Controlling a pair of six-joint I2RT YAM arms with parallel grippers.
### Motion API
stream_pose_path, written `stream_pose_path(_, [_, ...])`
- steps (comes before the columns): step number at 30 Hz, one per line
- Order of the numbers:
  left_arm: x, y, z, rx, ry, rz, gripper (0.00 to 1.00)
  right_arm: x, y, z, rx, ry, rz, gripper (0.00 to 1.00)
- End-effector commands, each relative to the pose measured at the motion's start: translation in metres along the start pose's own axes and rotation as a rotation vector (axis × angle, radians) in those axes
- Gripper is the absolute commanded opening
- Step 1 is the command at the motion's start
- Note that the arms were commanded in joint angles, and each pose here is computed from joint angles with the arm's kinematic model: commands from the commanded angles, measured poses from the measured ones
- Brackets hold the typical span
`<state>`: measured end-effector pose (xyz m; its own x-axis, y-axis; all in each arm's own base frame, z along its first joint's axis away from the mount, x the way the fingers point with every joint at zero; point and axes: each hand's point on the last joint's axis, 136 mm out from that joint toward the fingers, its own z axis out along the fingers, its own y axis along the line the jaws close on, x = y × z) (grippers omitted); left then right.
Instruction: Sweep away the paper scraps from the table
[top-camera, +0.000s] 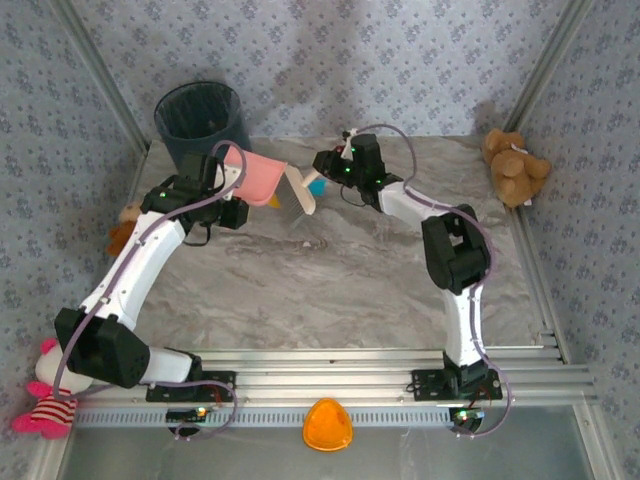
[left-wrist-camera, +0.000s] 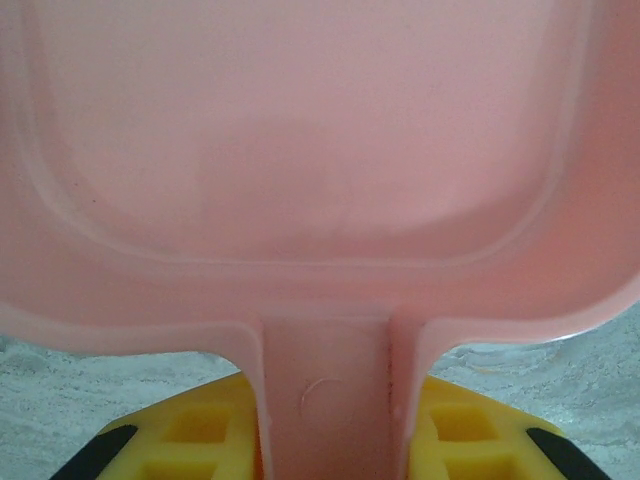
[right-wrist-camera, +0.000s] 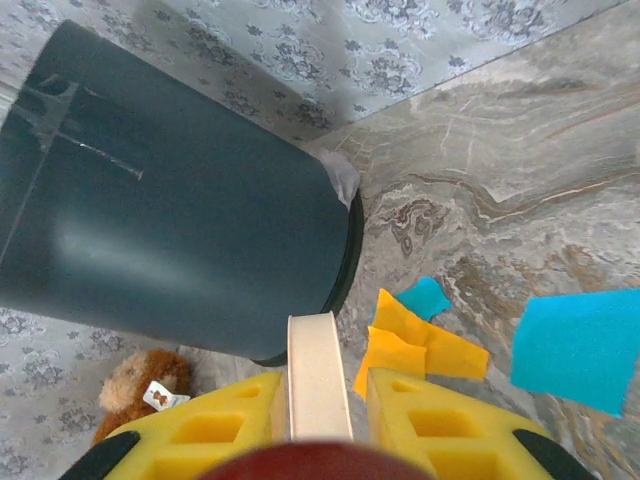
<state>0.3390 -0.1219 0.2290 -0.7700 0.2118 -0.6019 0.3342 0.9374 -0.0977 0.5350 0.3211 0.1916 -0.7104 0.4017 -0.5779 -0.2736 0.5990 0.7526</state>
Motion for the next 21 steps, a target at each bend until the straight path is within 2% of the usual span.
stream_pose_path(1, [-0.009, 0.002, -0.005, -0.002, -0.044, -0.016, 0.00, -0.011, 0.020, 0.012, -0.052, -0.016, 0.035, 0.00])
stream_pose_path(21, [-0.005, 0.008, 0.002, -0.012, -0.015, -0.025, 0.00, -0.017, -0.013, 0.061, -0.038, -0.075, 0.196, 0.00])
